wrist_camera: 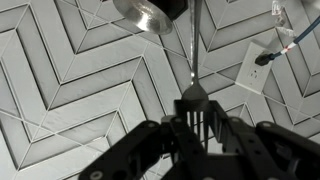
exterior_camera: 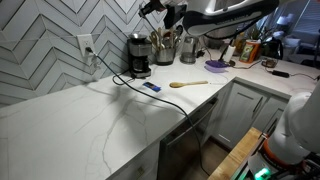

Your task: Move the silver fork to the right

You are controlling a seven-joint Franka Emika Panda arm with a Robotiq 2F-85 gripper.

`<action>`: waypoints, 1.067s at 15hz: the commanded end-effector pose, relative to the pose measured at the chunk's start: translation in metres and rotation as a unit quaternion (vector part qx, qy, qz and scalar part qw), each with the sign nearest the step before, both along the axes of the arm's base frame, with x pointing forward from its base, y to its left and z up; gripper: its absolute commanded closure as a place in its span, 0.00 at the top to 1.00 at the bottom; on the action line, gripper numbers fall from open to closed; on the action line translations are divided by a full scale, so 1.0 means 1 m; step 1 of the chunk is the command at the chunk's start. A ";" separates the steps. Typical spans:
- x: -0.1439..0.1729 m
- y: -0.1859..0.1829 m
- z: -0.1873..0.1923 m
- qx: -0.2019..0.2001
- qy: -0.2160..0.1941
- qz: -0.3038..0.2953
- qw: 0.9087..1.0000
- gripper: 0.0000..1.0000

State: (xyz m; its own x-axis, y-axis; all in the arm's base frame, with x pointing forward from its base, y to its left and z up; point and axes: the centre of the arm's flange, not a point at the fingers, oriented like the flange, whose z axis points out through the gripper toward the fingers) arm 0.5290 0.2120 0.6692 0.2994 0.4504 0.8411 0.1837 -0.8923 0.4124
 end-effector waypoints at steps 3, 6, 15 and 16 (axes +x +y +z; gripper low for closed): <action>0.031 -0.046 0.013 0.012 0.002 -0.074 0.997 0.07; 0.048 -0.088 0.018 0.008 0.008 -0.128 0.992 0.07; 0.081 -0.220 -0.026 0.016 0.103 -0.291 0.951 0.07; 0.082 -0.234 -0.035 0.020 0.118 -0.313 0.942 0.07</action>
State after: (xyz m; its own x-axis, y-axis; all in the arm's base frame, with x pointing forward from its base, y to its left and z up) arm 0.6039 0.0075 0.6518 0.6100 0.1768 0.7724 -0.2507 -0.8816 0.3999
